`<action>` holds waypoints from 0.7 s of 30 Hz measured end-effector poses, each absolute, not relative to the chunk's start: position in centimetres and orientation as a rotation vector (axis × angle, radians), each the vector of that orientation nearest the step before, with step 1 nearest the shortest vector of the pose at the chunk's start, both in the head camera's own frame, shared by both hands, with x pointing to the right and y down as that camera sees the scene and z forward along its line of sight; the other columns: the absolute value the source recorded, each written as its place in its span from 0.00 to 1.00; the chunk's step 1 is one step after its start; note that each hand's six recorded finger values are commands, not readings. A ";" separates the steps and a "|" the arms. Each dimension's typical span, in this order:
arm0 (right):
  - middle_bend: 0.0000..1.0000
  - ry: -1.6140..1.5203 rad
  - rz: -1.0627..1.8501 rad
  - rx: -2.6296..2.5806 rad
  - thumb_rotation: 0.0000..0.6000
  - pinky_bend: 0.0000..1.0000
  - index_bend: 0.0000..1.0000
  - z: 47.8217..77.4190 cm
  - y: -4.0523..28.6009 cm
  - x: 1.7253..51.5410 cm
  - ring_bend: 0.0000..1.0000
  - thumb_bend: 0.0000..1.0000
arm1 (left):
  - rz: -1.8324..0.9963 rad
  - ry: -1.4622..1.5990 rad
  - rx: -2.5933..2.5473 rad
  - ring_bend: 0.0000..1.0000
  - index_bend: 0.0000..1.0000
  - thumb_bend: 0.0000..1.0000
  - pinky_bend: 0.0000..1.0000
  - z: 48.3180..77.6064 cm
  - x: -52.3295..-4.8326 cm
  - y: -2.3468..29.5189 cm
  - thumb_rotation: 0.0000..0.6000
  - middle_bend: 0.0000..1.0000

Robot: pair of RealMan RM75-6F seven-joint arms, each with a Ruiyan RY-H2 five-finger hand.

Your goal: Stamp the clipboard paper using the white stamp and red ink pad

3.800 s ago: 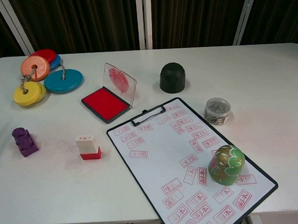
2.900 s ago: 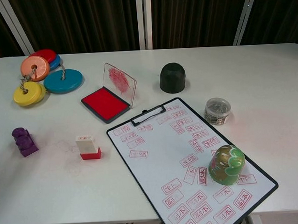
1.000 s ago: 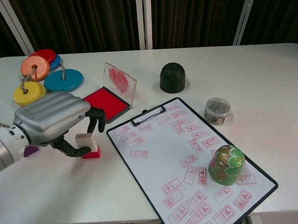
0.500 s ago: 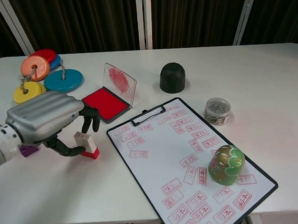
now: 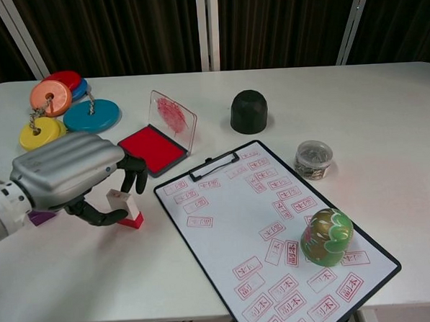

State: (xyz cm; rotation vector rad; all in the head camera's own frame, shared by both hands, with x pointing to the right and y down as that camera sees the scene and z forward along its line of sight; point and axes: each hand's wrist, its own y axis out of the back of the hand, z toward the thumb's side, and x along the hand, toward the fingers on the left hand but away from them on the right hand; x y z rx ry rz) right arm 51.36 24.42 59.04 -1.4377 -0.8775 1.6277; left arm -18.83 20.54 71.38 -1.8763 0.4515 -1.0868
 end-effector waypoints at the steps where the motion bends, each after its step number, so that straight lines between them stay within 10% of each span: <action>1: 0.00 -0.877 1.628 -1.438 1.00 0.00 0.00 59.0 24.4 51.4 0.00 0.27 | -1.086 0.453 -1.875 0.92 0.48 0.29 1.00 71.4 -18.8 20.5 1.00 0.54; 21: 0.00 -0.863 1.645 -1.450 1.00 0.00 0.00 59.4 24.5 51.4 0.00 0.27 | -1.113 0.485 -1.923 0.94 0.60 0.35 1.00 71.9 -18.9 20.5 1.00 0.65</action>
